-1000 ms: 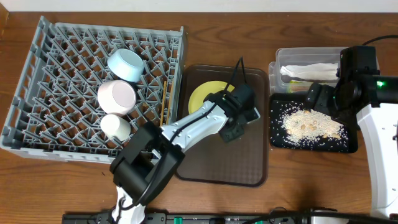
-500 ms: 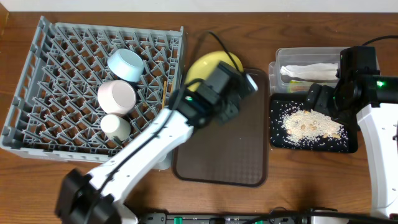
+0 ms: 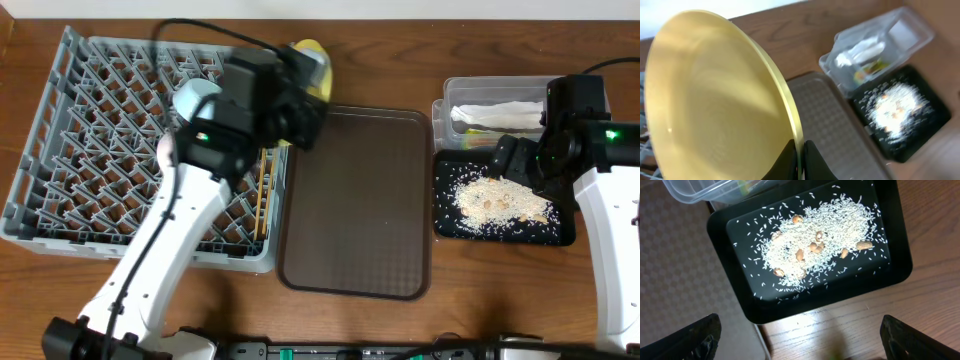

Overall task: Sort waste into correct bins and load items into the dishwasher
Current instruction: 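Lift the yellow plate and stand it upright in the rack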

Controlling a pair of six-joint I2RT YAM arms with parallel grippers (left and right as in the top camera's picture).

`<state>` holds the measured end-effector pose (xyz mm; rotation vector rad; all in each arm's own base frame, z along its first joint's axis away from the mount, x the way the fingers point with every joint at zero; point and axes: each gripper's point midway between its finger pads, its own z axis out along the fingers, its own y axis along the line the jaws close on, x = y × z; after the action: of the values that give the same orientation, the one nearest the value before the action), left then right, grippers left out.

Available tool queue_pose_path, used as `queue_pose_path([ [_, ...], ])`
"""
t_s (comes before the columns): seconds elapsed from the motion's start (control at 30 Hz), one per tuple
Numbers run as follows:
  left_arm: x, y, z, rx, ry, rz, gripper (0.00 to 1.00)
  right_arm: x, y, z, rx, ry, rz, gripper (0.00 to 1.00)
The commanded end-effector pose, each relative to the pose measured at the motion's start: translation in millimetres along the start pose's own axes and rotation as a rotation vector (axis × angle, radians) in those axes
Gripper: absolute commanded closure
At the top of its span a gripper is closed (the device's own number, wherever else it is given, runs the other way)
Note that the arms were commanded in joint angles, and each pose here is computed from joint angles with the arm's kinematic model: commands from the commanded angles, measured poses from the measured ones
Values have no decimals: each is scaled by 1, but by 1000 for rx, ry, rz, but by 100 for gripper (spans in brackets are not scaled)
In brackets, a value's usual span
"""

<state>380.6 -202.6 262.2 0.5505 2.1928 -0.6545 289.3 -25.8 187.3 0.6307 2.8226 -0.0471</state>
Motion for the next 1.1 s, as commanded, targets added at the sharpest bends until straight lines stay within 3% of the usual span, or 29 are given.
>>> queue_pose_path([
  [0.0,-3,0,-9,146,-13,-109,92,0,0,-5,-8,-9,-8,1],
  [0.33,1,34,-18,307,-18,-244,92,0,0,-5,-8,-9,-7,1],
  [0.67,15,72,-7,252,10,-357,91,0,0,-5,-8,-9,-7,1],
  [0.73,20,84,-5,205,18,-374,83,0,0,-5,-8,-8,-8,1],
  [0.8,25,93,-5,164,29,-390,68,0,0,-5,-7,-8,-7,1],
  [0.9,30,103,-7,117,40,-409,64,0,0,-5,-8,-8,-7,1],
  [0.93,31,106,-8,107,41,-415,54,0,0,-5,-8,-8,-7,1],
  [1.07,31,116,-15,82,30,-432,32,0,0,-5,-8,-8,-8,1],
])
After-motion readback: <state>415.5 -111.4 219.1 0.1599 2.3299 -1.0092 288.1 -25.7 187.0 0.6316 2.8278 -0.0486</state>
